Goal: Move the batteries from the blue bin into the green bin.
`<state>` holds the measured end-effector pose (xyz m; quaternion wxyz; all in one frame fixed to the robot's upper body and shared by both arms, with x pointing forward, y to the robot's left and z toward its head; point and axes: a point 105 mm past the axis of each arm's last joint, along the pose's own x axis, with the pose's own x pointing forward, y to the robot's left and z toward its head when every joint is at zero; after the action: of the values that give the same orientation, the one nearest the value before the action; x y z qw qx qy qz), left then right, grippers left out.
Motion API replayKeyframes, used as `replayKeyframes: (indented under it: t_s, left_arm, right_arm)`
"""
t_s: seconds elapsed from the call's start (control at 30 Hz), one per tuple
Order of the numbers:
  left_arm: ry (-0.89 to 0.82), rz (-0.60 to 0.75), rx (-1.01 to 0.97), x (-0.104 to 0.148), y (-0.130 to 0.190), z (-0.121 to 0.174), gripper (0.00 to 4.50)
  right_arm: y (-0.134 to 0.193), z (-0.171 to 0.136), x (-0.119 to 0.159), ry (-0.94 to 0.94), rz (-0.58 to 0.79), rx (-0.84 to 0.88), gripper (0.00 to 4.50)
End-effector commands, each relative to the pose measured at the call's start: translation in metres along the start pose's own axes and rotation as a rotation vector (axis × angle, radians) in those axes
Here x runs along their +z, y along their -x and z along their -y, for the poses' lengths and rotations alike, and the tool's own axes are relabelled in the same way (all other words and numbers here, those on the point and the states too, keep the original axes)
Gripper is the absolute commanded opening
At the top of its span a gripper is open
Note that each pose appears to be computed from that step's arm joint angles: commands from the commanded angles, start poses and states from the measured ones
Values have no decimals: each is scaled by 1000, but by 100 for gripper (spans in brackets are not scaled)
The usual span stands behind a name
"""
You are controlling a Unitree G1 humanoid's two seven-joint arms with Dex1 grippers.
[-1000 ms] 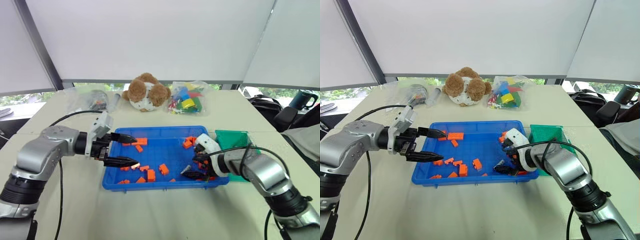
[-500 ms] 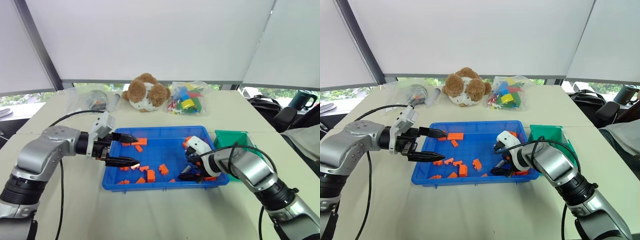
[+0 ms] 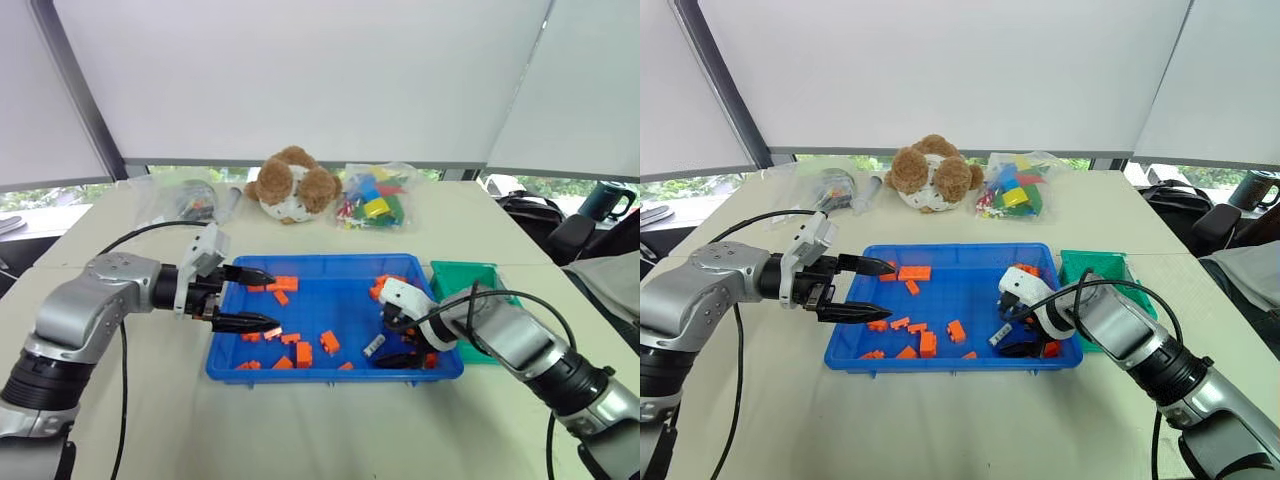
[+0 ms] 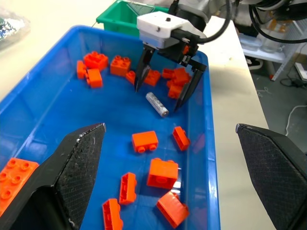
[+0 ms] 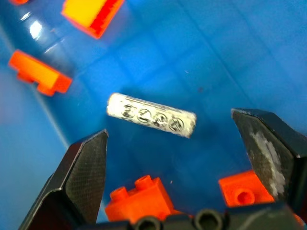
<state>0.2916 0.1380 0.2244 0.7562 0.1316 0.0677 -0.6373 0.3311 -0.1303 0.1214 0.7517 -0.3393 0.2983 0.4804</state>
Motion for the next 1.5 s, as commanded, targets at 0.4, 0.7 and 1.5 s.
replayKeyframes:
  t_s: [0.4, 0.7, 1.5]
  left_arm:
    - [-59, 13, 31, 9, 3, 1, 450]
    - [-60, 14, 54, 8, 5, 2, 450]
    - [-53, 33, 36, 9, -1, -1, 450]
  right_arm:
    - [-11, 18, 9, 381, 35, 163, 445]
    - [-18, 16, 6, 463, 12, 226, 357]
    - [158, 101, -29, -118, 77, -606, 6]
